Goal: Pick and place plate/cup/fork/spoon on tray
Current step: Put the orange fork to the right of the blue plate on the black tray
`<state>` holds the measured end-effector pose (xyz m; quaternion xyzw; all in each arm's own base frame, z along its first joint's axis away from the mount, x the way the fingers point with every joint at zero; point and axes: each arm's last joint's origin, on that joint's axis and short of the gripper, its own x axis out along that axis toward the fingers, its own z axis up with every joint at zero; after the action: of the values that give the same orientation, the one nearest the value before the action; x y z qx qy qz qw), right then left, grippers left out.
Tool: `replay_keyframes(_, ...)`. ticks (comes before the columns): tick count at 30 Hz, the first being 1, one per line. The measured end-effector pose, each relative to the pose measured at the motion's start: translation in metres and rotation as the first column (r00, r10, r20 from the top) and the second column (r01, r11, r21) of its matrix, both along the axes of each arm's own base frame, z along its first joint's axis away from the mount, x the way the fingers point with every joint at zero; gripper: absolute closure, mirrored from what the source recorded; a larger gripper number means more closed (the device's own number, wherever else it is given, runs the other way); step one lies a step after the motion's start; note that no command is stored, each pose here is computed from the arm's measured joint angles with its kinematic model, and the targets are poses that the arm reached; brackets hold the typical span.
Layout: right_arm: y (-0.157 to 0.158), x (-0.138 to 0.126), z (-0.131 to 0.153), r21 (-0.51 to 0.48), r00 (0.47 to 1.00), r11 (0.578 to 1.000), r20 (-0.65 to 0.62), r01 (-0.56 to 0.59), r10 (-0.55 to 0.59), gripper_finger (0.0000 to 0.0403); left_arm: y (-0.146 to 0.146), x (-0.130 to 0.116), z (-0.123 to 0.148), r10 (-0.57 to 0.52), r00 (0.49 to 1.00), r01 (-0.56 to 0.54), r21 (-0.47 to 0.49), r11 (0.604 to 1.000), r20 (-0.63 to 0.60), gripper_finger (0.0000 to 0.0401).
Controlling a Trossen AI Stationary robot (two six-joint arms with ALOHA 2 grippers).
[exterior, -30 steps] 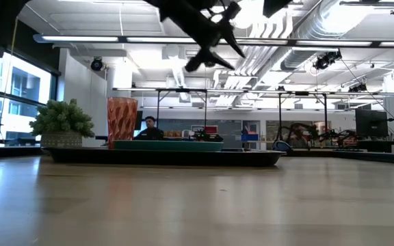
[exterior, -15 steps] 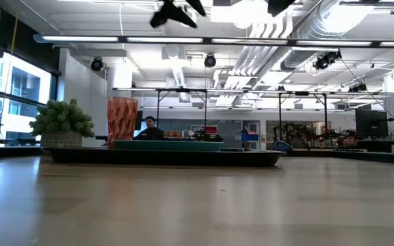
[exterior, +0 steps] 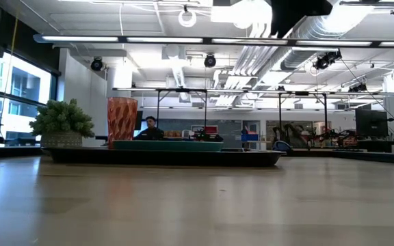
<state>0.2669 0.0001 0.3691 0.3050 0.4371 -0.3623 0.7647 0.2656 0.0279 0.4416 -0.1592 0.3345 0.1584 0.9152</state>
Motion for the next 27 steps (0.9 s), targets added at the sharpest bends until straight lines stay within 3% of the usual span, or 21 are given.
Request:
replay_keyframes(4,0.008,0.007,-0.016,0.05,0.999,0.998,0.037,0.028,-0.029,0.0327,-0.012,-0.015,-0.012,-0.009,1.0,0.009,0.021,1.0,0.0,0.0245)
replay_keyframes(19,0.016,0.024,-0.072,0.143,0.976,0.979,0.141,0.147,-0.167,0.0327,-0.022,-0.065,-0.076,-0.069,0.975,0.091,-0.098,0.991,0.211,0.0245)
replay_keyframes(27,0.004,0.03,-0.097,0.17,0.961,0.971,0.193,0.165,-0.197,0.0327,-0.023,-0.079,-0.087,-0.071,0.967,0.096,-0.095,0.991,0.245,0.0245)
